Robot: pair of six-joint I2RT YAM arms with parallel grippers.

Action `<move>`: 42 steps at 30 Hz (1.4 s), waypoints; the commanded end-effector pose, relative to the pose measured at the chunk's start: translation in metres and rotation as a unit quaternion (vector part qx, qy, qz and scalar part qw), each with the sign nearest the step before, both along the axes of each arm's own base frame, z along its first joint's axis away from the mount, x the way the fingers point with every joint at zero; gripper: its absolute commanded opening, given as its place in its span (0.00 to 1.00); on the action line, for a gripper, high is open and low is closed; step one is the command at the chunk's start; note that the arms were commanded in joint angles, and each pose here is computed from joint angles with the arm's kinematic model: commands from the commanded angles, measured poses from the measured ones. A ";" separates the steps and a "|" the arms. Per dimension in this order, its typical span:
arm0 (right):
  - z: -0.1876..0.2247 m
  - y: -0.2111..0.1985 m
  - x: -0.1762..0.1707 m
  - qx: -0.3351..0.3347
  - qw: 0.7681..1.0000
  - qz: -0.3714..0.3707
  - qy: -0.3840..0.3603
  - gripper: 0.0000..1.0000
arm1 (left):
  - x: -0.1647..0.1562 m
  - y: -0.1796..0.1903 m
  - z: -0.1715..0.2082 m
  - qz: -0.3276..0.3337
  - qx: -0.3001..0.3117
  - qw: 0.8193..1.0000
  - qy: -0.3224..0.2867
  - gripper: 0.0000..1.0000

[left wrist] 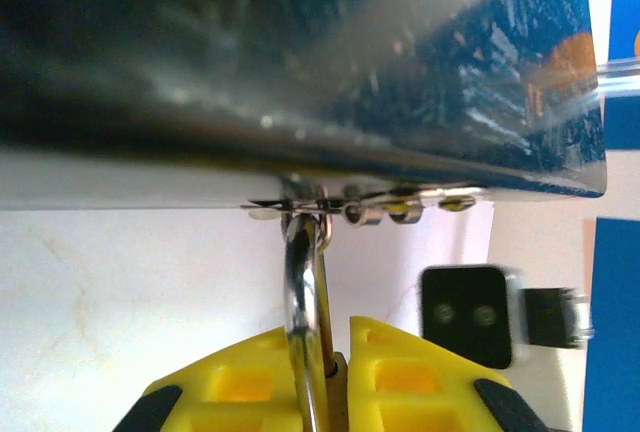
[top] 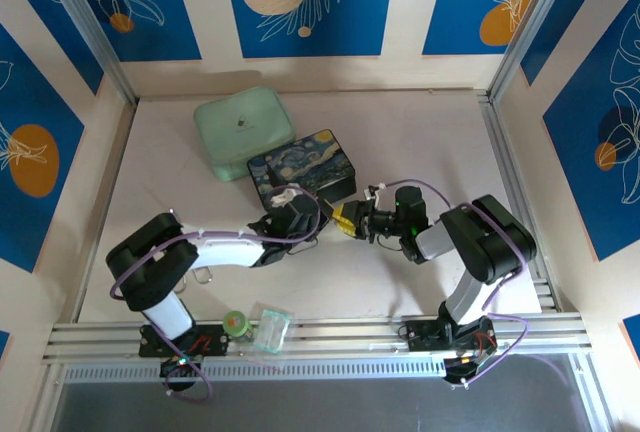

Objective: Unlock a padlock with a key

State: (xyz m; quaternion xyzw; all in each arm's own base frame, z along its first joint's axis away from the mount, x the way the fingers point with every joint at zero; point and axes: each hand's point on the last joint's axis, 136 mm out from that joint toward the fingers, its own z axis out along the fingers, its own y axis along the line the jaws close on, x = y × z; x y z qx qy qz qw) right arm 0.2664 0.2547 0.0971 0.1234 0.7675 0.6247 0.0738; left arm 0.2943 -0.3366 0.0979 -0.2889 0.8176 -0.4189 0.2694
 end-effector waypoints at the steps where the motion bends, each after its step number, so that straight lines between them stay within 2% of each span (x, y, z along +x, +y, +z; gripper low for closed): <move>1: -0.003 -0.007 -0.011 -0.035 0.999 0.006 -0.035 0.44 | -0.012 -0.022 0.010 -0.041 -0.027 0.999 0.003 0.00; 5: -0.013 -0.021 -0.026 -0.106 0.993 0.011 -0.043 0.58 | -0.013 -0.015 0.003 -0.040 -0.011 0.999 0.006 0.00; 6: -0.019 -0.028 -0.030 -0.146 0.989 0.009 -0.027 0.62 | -0.013 -0.013 0.002 -0.041 -0.007 0.999 0.006 0.00; 9: -0.022 -0.046 -0.041 -0.260 0.963 0.016 -0.063 0.67 | -0.015 -0.008 0.000 -0.042 0.007 0.999 0.008 0.00; 12: -0.017 -0.063 -0.047 -0.328 0.937 0.013 -0.120 0.77 | -0.015 -0.004 0.002 -0.044 0.015 0.999 0.001 0.00; 13: -0.014 -0.066 -0.049 -0.340 0.930 0.018 -0.137 1.00 | -0.015 -0.002 0.002 -0.048 0.022 0.999 0.000 0.00; 17: -0.005 -0.077 -0.052 -0.399 0.894 0.023 -0.203 0.99 | -0.018 -0.001 0.005 -0.074 0.038 0.996 -0.012 0.00; 18: -0.002 -0.077 -0.052 -0.412 0.880 0.024 -0.235 0.96 | -0.019 -0.002 0.006 -0.081 0.042 0.996 -0.014 0.00; 20: 0.004 -0.068 -0.054 -0.411 0.853 0.033 -0.320 0.80 | -0.021 -0.002 0.008 -0.095 0.055 0.994 -0.011 0.00; 21: 0.007 -0.062 -0.055 -0.411 0.834 0.037 -0.367 0.80 | -0.023 -0.003 0.009 -0.105 0.058 0.993 -0.011 0.00; 24: 0.011 -0.056 -0.053 -0.429 0.792 0.038 -0.434 0.75 | -0.026 -0.004 0.010 -0.123 0.054 0.991 -0.004 0.00; 29: 0.010 -0.034 -0.054 -0.439 0.747 0.085 -0.492 0.68 | -0.032 0.001 0.006 -0.134 0.046 0.990 0.003 0.00; 32: 0.008 -0.015 -0.058 -0.443 0.703 0.111 -0.545 0.67 | -0.036 0.003 0.003 -0.137 0.040 0.990 0.009 0.00; 33: 0.008 -0.007 -0.061 -0.437 0.692 0.124 -0.562 0.63 | -0.037 0.004 0.002 -0.137 0.038 0.990 0.010 0.00; 35: 0.004 0.002 -0.065 -0.433 0.675 0.143 -0.580 0.57 | -0.039 0.005 0.001 -0.137 0.036 0.990 0.012 0.00; 39: -0.002 0.013 -0.067 -0.442 0.639 0.153 -0.610 0.57 | -0.040 0.012 0.000 -0.129 0.035 0.991 0.011 0.00; 42: -0.005 0.018 -0.067 -0.449 0.626 0.161 -0.617 0.57 | -0.041 0.015 0.001 -0.124 0.034 0.992 0.009 0.00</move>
